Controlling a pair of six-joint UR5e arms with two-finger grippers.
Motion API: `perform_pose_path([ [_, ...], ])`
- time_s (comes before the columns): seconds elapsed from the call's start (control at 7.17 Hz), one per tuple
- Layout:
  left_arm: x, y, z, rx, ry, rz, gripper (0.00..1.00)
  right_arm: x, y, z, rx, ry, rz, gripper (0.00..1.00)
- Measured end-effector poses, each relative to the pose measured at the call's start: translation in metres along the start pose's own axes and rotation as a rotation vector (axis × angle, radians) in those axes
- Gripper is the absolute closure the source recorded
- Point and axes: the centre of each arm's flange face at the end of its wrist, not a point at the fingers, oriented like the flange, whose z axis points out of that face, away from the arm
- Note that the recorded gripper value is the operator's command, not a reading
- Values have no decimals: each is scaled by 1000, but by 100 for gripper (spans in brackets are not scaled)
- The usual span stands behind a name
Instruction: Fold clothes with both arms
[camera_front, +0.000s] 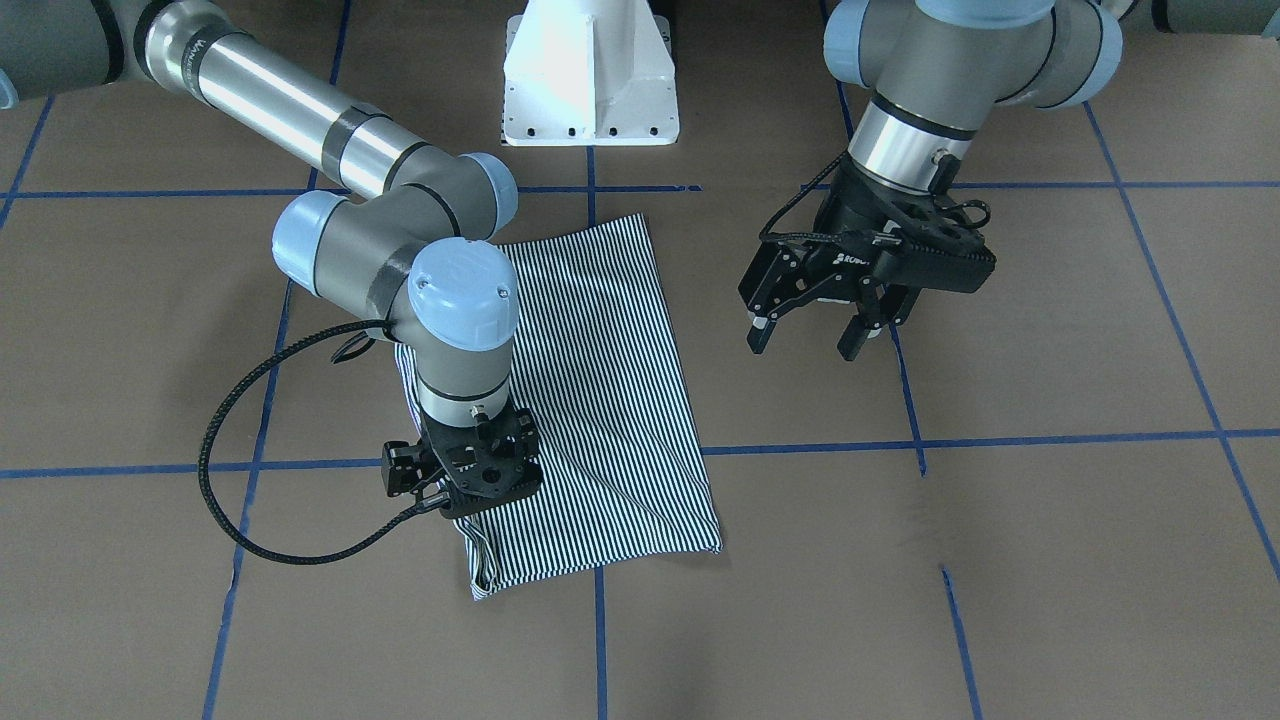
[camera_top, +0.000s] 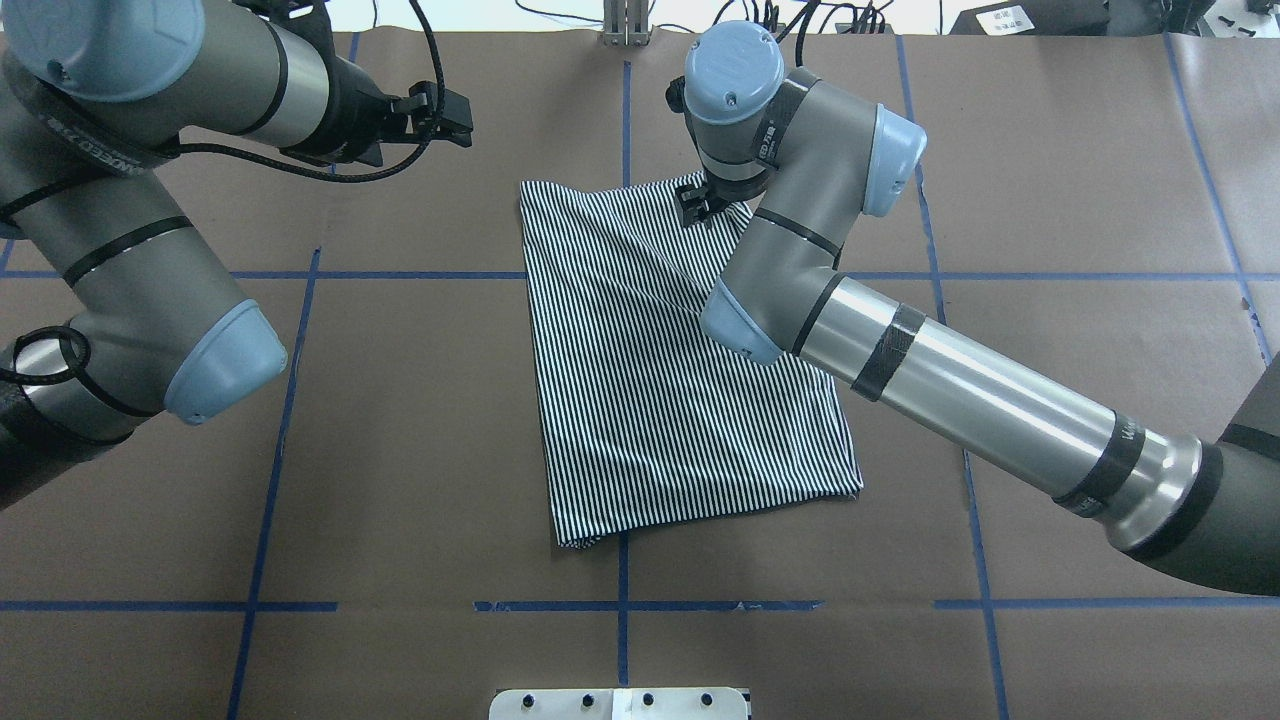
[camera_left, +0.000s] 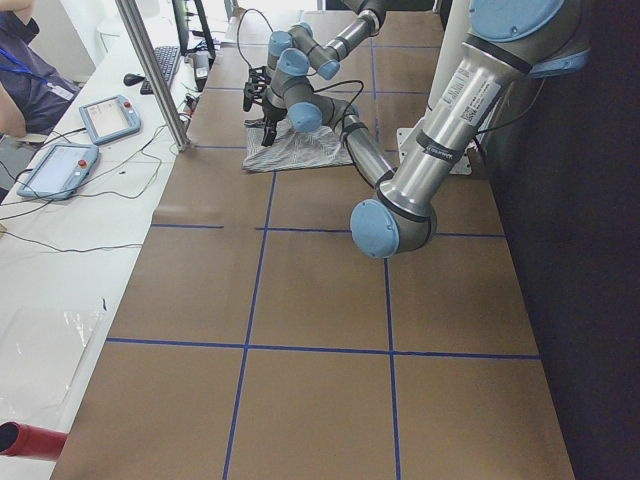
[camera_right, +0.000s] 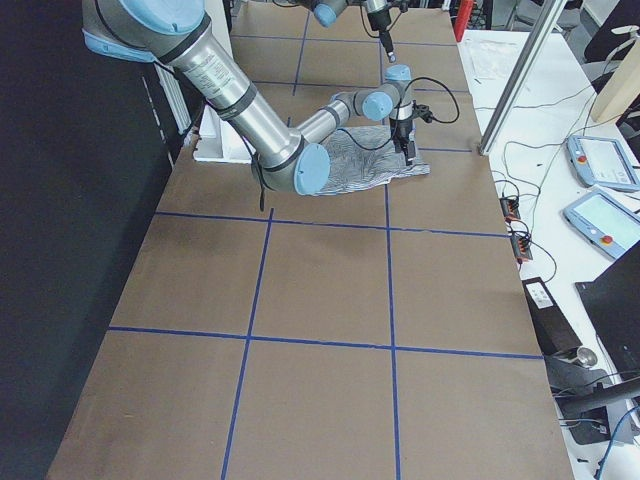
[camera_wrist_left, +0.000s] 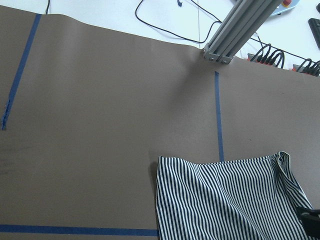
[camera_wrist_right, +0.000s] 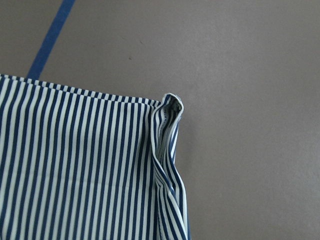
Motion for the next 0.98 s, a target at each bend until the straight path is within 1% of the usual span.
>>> perform_pose_path([
  [0.56,6,2,-13,4,24,3,0,6,6,25,-34,26,-23,0],
  [0.84,6,3,-13,3,25,2,0,6,5,31,-34,27,-26,0],
  [0.98,6,3,-13,3,24,2,0,7,5,40,-27,24,-28,0],
])
